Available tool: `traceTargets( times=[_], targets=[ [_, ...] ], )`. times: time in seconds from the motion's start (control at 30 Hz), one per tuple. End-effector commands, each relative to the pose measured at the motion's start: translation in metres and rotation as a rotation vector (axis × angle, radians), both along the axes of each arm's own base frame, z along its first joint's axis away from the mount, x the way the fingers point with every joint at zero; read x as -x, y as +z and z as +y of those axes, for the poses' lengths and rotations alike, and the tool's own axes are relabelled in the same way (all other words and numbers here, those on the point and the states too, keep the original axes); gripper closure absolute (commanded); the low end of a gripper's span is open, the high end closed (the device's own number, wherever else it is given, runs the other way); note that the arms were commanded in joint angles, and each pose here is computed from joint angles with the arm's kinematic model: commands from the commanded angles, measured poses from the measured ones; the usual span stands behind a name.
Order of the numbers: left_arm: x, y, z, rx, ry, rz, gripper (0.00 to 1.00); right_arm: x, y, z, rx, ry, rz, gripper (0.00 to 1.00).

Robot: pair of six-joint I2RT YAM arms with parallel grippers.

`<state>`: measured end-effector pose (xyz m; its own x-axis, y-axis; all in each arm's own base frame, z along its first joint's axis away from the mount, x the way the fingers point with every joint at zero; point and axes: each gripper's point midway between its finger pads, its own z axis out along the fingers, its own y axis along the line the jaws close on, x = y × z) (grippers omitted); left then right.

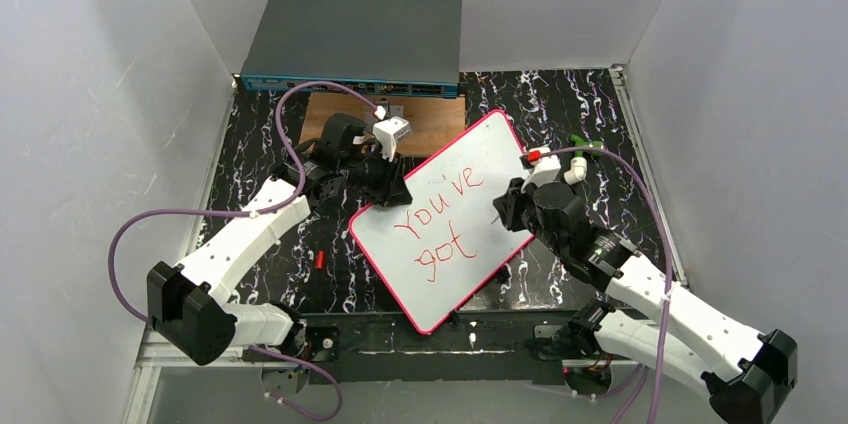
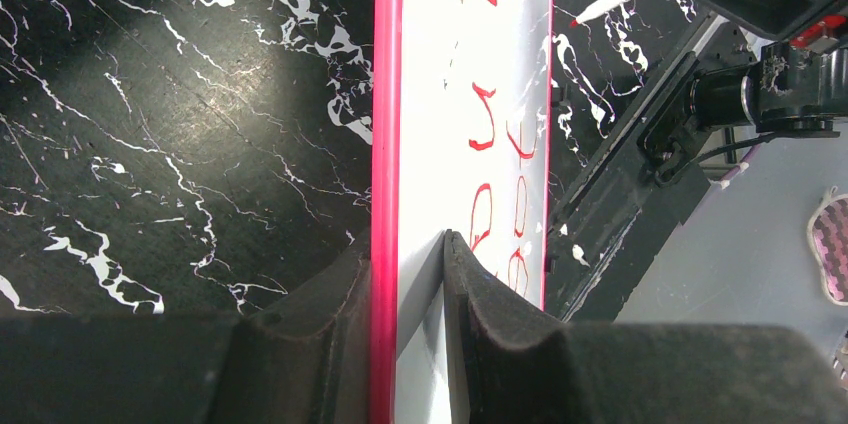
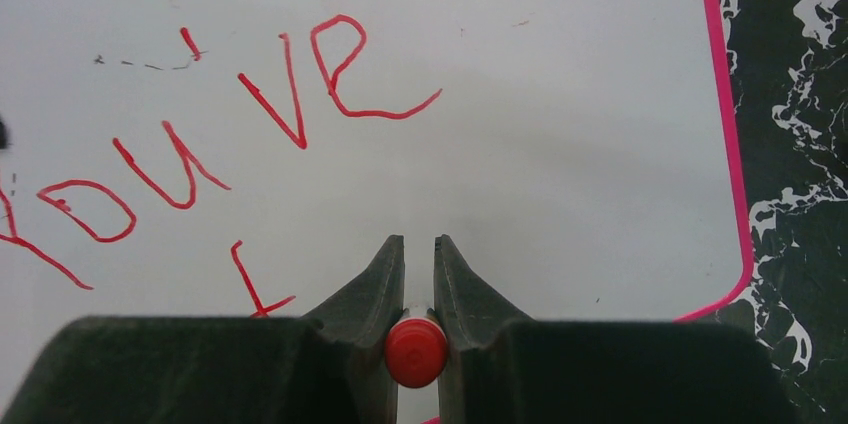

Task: Write a sentence on the whiteboard

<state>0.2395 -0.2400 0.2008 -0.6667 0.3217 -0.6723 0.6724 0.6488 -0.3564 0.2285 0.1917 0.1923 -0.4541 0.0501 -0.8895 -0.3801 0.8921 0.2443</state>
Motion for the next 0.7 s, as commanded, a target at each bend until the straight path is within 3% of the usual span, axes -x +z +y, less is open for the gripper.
traceTargets(
  times=[0.0,0.67],
  targets=[
    [-0.012,-0.014,0.029,-0.165,0.029,-0.094,1.00,-0.006,0.007,0.007,-0.058,0.030,-0.025,0.99],
    [-0.015,-0.014,0.027,-0.166,0.032,-0.089,1.00,-0.015,0.002,0.031,-0.094,0.101,-0.013,0.99]
  ],
)
